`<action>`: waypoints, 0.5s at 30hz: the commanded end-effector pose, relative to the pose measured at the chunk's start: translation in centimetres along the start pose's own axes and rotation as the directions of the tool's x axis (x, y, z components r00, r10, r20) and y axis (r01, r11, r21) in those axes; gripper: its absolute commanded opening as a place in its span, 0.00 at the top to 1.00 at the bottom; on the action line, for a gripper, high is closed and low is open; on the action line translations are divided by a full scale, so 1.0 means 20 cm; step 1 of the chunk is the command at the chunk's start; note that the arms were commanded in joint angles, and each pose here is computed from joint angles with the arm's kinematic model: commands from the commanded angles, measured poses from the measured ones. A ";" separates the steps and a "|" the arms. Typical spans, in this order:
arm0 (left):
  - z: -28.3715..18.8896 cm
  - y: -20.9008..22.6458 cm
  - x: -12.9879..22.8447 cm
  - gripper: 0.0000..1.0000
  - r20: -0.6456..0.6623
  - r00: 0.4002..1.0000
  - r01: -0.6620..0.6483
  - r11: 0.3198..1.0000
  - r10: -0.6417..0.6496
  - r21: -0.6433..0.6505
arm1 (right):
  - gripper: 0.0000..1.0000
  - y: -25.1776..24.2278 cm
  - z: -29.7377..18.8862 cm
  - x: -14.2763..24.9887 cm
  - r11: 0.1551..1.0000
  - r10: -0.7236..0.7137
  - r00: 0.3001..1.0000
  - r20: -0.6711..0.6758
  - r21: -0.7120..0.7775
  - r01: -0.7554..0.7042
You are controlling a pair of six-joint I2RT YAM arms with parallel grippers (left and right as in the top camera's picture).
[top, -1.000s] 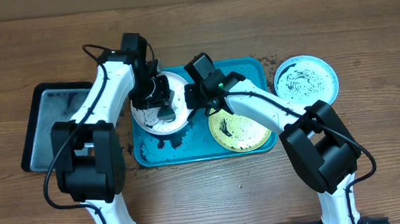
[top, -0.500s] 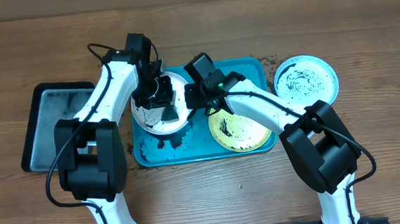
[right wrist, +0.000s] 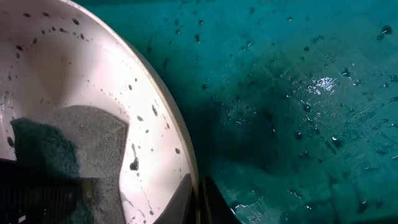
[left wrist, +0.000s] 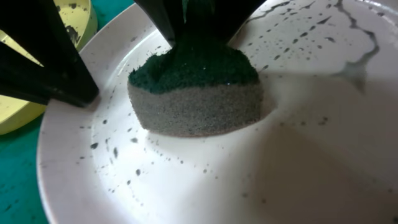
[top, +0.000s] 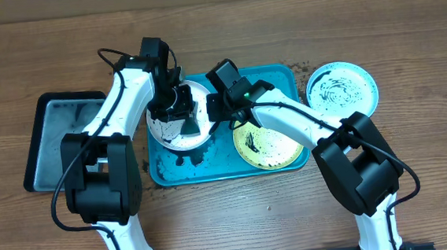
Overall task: Clean dirty plates on tray and stack at the side
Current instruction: 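Scrub the white plate again with the sponge in the left gripper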
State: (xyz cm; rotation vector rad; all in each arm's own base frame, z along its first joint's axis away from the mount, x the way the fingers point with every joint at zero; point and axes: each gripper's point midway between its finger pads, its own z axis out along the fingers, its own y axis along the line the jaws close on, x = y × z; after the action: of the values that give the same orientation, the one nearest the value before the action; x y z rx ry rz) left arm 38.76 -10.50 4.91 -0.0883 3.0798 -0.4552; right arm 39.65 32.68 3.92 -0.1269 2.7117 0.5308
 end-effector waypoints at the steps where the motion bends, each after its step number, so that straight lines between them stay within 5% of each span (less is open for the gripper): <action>1: 0.08 0.02 0.06 0.83 -0.048 0.999 0.003 1.000 -0.003 -0.014 | 0.96 0.01 0.00 0.00 1.000 0.005 1.000 0.005 -0.006 -0.005; 11: 0.20 0.08 0.15 0.94 -0.077 0.997 0.010 1.000 -0.012 -0.024 | 0.96 0.01 0.00 0.00 1.000 0.005 1.000 0.004 -0.006 -0.005; 15: 0.21 0.20 0.13 0.96 -0.041 0.999 0.010 0.989 -0.016 -0.150 | 0.96 0.04 0.00 0.02 0.999 0.005 1.000 -0.022 -0.040 -0.006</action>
State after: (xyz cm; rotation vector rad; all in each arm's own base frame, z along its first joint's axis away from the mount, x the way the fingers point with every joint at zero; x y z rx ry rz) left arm 37.12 -10.32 1.73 -0.0889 3.1037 -0.4574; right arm 39.02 32.20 2.68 -0.1215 2.7483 0.5067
